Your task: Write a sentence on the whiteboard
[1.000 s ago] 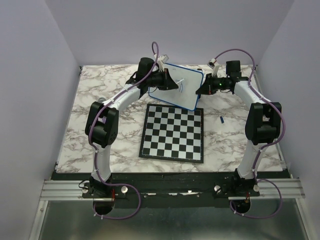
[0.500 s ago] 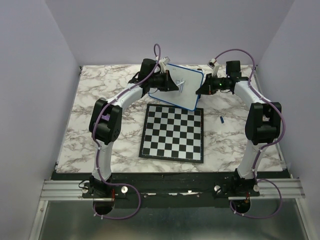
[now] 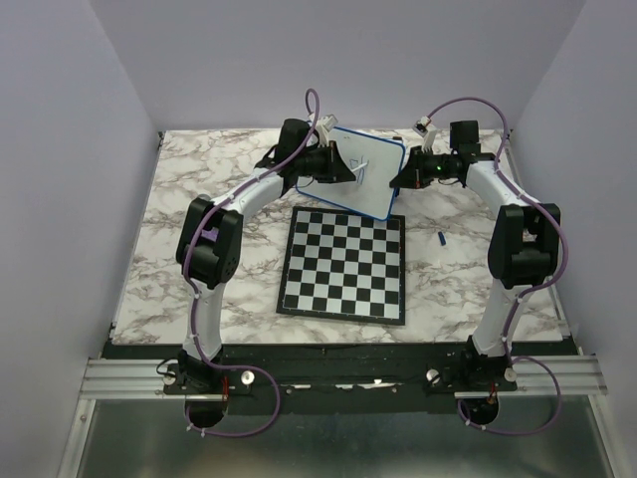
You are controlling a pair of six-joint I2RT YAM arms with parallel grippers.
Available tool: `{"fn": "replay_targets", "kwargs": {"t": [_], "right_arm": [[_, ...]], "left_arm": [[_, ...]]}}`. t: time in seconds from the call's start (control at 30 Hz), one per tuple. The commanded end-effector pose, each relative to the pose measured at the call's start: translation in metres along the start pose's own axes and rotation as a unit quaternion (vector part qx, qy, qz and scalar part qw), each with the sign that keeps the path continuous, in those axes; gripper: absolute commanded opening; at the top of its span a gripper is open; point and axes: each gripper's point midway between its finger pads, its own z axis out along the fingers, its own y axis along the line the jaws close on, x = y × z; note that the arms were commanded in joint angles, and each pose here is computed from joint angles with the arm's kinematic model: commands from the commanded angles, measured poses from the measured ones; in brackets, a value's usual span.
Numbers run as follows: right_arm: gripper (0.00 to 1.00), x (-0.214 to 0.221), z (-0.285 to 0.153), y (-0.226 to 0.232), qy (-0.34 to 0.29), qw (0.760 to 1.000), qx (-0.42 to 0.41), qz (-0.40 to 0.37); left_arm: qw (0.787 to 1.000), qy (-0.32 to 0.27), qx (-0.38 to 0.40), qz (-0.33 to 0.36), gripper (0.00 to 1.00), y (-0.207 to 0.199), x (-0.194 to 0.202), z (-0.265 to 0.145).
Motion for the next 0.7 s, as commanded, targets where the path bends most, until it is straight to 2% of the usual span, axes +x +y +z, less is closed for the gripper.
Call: {"fn": "replay_targets", "kwargs": {"t": [0.0,0.67], "right_arm": [[0.0,-0.012,-0.001,0.013,-0.008,0.999,-0.022,-0.022],[0.0,-0.011,-0.001,0.013,-0.007,1.0,-0.021,-0.021]], "left_arm": [[0.999,-0.022,0.026,0.014,0.0,-0.024,-0.012,-0.012],[1.0,-0.004,0.001,0.006,0.0,-0.005,0.005,-0.008]]}}
